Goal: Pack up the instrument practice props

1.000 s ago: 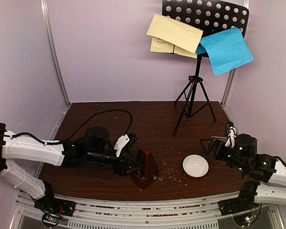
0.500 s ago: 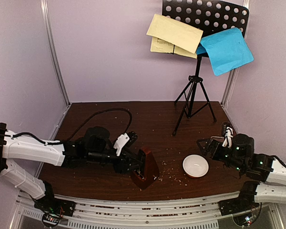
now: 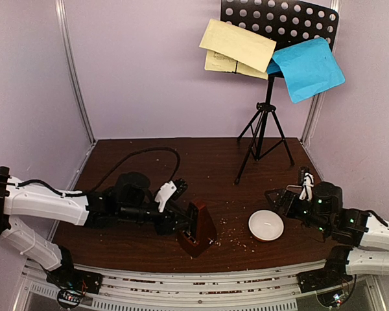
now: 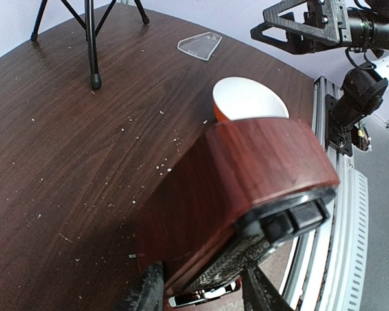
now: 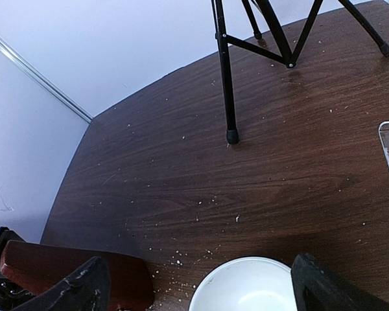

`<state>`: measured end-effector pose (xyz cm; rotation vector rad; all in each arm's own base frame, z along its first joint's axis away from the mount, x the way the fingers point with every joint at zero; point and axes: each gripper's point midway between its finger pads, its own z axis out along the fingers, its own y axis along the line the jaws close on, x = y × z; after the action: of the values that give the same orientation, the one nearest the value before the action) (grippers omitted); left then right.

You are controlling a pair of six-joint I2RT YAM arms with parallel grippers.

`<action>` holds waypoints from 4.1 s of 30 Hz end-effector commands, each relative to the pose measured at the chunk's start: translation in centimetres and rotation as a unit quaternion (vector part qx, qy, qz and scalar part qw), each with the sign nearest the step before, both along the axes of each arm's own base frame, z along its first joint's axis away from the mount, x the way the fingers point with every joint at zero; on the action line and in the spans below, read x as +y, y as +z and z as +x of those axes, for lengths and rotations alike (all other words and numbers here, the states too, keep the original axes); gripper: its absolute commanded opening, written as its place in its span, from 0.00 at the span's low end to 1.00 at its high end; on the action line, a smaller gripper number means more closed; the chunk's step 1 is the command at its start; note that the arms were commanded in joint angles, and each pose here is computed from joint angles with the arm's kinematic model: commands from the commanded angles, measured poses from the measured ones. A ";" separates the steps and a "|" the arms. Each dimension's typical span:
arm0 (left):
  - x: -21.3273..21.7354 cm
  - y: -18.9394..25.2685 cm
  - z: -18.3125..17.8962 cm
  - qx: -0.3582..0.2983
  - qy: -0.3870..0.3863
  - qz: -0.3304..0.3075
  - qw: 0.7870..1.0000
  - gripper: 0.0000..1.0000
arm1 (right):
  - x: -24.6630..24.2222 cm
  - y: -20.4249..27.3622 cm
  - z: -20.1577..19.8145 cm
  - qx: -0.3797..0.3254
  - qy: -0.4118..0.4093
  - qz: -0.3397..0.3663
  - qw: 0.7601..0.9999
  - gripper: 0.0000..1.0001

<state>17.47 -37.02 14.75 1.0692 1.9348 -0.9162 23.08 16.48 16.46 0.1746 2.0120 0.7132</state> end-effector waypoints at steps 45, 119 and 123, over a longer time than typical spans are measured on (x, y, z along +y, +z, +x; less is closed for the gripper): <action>1.9 -2.6 0.5 0.123 0.059 -0.123 0.983 0.81 | 18.5 -6.7 -5.9 0.136 0.215 0.005 0.967 0.40; 13.2 21.9 13.7 -0.156 0.192 -0.019 0.969 0.98 | -9.4 -6.5 5.6 0.165 -0.084 -0.037 0.982 1.00; 13.2 20.9 14.6 -0.174 0.193 -0.037 0.965 0.98 | -13.5 -9.2 6.3 0.226 -0.150 -0.037 0.962 1.00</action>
<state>31.89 -23.90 35.26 0.6876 1.7978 -0.5327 29.16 4.10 8.85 0.5731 2.3081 0.3866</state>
